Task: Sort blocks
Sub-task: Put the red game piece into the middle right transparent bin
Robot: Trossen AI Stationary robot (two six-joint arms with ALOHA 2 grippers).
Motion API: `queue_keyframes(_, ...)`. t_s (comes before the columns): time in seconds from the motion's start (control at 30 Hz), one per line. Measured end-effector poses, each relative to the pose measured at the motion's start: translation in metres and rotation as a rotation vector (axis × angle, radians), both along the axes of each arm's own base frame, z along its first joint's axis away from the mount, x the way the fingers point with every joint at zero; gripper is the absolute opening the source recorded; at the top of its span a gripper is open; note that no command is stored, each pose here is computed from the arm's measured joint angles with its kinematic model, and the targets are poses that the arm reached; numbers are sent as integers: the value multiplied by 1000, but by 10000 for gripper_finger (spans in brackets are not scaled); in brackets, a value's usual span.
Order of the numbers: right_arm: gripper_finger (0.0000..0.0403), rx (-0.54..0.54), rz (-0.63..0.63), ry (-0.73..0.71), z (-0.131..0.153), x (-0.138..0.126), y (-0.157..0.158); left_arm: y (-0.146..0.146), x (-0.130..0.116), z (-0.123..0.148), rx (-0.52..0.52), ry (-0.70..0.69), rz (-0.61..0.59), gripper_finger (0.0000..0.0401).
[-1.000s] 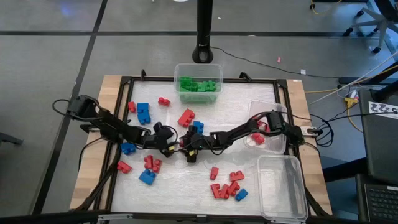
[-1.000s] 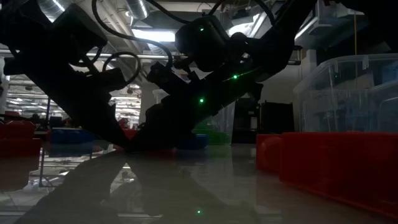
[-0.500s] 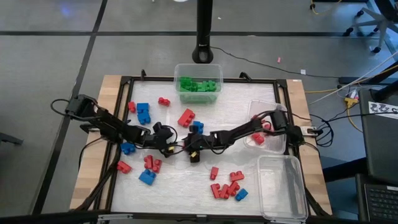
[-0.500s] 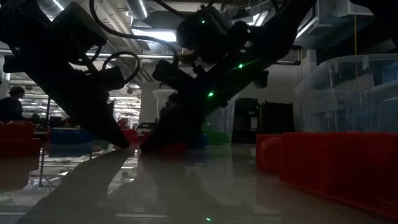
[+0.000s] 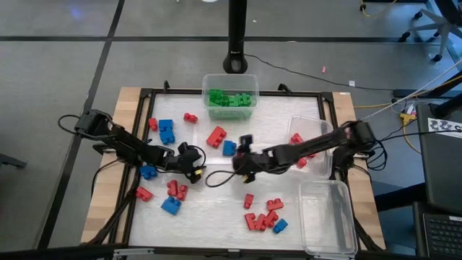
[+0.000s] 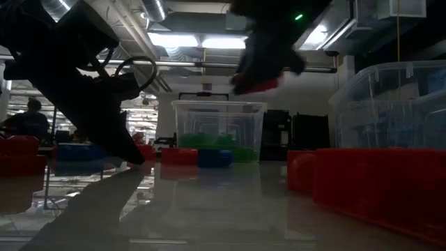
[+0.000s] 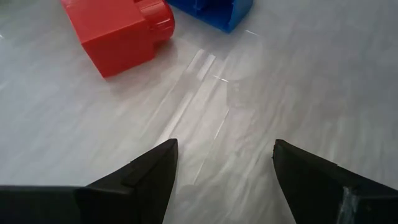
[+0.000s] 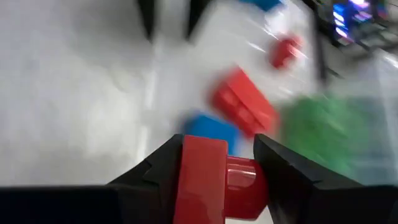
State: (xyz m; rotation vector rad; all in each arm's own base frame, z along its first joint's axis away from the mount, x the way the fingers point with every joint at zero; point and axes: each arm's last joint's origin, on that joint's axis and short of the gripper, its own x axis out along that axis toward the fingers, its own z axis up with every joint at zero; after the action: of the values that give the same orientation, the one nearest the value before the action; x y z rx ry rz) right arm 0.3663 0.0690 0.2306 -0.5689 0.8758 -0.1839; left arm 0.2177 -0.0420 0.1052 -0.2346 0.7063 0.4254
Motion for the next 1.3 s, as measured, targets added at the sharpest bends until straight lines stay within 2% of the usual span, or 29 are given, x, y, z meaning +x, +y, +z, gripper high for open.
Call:
queue_keyframes(0.23, 170, -144, -258, 88, 49, -68, -16, 0, 0, 0, -5, -3, 5, 251)
queue_keyframes(0.33, 176, -165, -389, 120, 61, -101, -26, 0, 0, 0, -4, -2, 4, 251)
queue_keyframes(0.5, 184, -151, -600, 150, 62, -152, -39, 0, 0, 0, -4, -4, 4, 251)
queue_keyframes(0.63, 186, -107, -740, 137, 48, -178, -45, 0, 1, 1, -7, -16, 4, 251)
queue_keyframes(0.77, 202, -61, -762, 222, 28, -186, -45, -1, 3, 3, -9, -38, 0, 251)
queue_keyframes(0.93, 260, -8, -774, 295, 21, -188, -44, 2, 3, 3, -8, -37, 13, 251)
queue_keyframes(1.13, 321, -32, -747, 275, 40, -187, -44, 9, 5, 3, -10, -49, 45, 251)
queue_keyframes(1.3, 344, -82, -667, 153, 57, -174, -43, 18, 15, 13, -36, -182, 93, 251)
